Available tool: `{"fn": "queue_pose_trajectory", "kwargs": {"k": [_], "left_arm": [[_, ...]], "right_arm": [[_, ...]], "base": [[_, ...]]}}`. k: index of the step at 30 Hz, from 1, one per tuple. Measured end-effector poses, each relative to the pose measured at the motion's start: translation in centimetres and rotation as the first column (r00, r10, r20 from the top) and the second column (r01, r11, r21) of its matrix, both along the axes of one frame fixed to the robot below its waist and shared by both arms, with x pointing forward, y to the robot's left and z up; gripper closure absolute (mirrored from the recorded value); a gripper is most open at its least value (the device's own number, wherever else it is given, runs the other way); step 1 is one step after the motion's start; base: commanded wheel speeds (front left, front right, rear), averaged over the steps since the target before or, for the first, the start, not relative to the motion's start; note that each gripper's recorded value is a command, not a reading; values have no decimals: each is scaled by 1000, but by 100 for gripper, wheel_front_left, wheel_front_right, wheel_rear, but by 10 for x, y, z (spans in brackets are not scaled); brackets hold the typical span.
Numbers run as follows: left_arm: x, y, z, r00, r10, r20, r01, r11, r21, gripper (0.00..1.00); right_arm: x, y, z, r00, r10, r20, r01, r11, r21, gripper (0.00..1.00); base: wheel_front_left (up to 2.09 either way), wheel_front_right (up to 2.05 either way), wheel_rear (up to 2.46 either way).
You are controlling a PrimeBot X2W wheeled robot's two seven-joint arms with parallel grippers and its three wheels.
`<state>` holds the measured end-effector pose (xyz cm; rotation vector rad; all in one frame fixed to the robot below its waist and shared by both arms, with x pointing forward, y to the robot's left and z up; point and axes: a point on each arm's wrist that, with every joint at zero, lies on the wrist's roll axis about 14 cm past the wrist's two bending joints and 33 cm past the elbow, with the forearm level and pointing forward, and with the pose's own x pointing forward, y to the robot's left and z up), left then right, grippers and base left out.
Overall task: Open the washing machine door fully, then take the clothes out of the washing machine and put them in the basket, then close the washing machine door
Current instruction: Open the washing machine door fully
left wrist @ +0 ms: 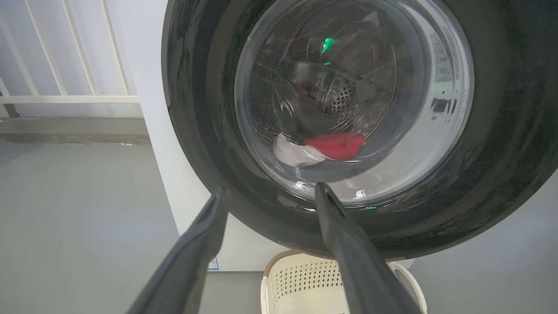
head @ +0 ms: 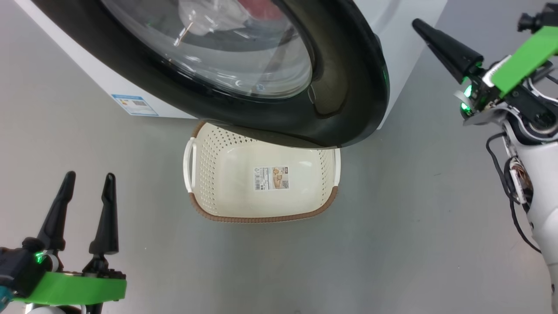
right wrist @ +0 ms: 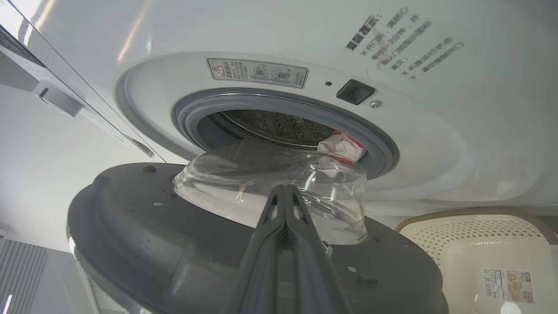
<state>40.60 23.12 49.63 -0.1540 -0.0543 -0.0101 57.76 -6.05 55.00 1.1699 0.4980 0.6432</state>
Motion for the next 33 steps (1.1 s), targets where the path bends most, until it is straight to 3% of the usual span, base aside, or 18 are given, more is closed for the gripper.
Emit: {"fn": "queue_pose_trajectory", "kwargs": {"k": [12,23,33], "left_arm": [[-3,4,0,1000,15,-2,-15,1000,0,0],[-3,4,4,1000,16,9,-16,1000,-3,0],[-8,2,11,1000,12,27,-12,1000,-6,0]], "right_arm": [[-11,39,-9,985,163,-62,-164,986,-16,100],[-25,51,1,970,238,-50,-239,971,-3,100],[-61,65,-1,934,351,-64,-351,936,3,100]], "base": [[0,0,0],[0,0,0],[0,0,0]]}}
